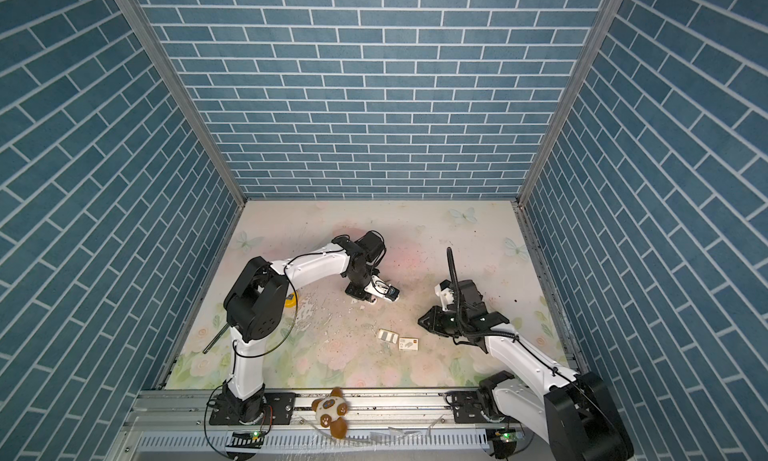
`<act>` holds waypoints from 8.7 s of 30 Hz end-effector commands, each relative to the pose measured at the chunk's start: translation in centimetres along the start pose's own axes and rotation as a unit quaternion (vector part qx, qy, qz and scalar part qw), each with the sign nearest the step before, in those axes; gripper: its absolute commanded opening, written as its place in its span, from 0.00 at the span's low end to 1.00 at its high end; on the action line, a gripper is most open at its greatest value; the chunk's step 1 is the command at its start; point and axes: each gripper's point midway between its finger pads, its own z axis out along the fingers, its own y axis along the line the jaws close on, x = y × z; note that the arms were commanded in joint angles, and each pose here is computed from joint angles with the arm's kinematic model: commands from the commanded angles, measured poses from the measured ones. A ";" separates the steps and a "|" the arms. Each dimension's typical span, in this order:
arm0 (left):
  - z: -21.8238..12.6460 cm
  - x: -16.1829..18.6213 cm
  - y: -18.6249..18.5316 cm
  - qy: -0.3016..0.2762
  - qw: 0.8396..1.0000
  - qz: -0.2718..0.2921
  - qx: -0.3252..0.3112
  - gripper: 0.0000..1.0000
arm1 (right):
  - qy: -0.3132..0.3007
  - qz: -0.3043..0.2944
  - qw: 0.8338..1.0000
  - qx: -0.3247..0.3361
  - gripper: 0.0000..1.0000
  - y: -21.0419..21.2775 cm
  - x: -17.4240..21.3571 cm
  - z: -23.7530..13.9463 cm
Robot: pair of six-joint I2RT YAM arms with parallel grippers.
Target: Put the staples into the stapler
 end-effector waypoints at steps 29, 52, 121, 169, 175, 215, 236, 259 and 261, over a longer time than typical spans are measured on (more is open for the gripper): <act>-10.3 -4.2 -3.4 -0.092 0.975 -0.196 -0.048 0.09 | 0.025 -0.059 0.989 -0.137 0.25 9.4 -3.7 -1.0; -11.3 -9.0 -5.7 -0.140 0.970 -0.192 -0.051 0.05 | 0.052 -0.078 0.984 -0.149 0.25 12.1 -1.2 1.5; -21.3 -13.3 -4.3 -0.417 0.840 -0.304 0.167 0.00 | -0.055 -0.253 0.921 -0.290 0.51 18.6 -0.7 -7.0; -21.8 -12.8 -3.2 -0.428 0.829 -0.328 0.150 0.82 | -0.039 -0.223 0.944 -0.239 0.09 18.2 -3.2 -2.4; -21.8 -10.8 -3.8 -0.418 0.838 -0.334 0.100 0.90 | -0.048 -0.221 0.958 -0.174 0.09 15.8 -3.8 -2.1; -16.2 -4.4 -3.4 -0.271 0.901 -0.335 -0.061 0.92 | -0.154 -0.200 0.927 0.276 0.17 -5.1 -9.8 2.0; -15.8 -5.2 -4.0 -0.274 0.905 -0.323 -0.040 0.93 | -0.153 -0.180 0.933 0.273 0.38 -5.9 -9.4 2.8; -15.6 -5.5 -3.6 -0.251 0.923 -0.292 -0.016 1.00 | -0.189 -0.201 0.927 0.255 0.51 -2.6 -9.3 -2.4; -15.5 -5.5 -3.2 -0.245 0.926 -0.286 -0.018 0.99 | -0.192 -0.200 0.927 0.252 0.51 -2.3 -9.4 -2.8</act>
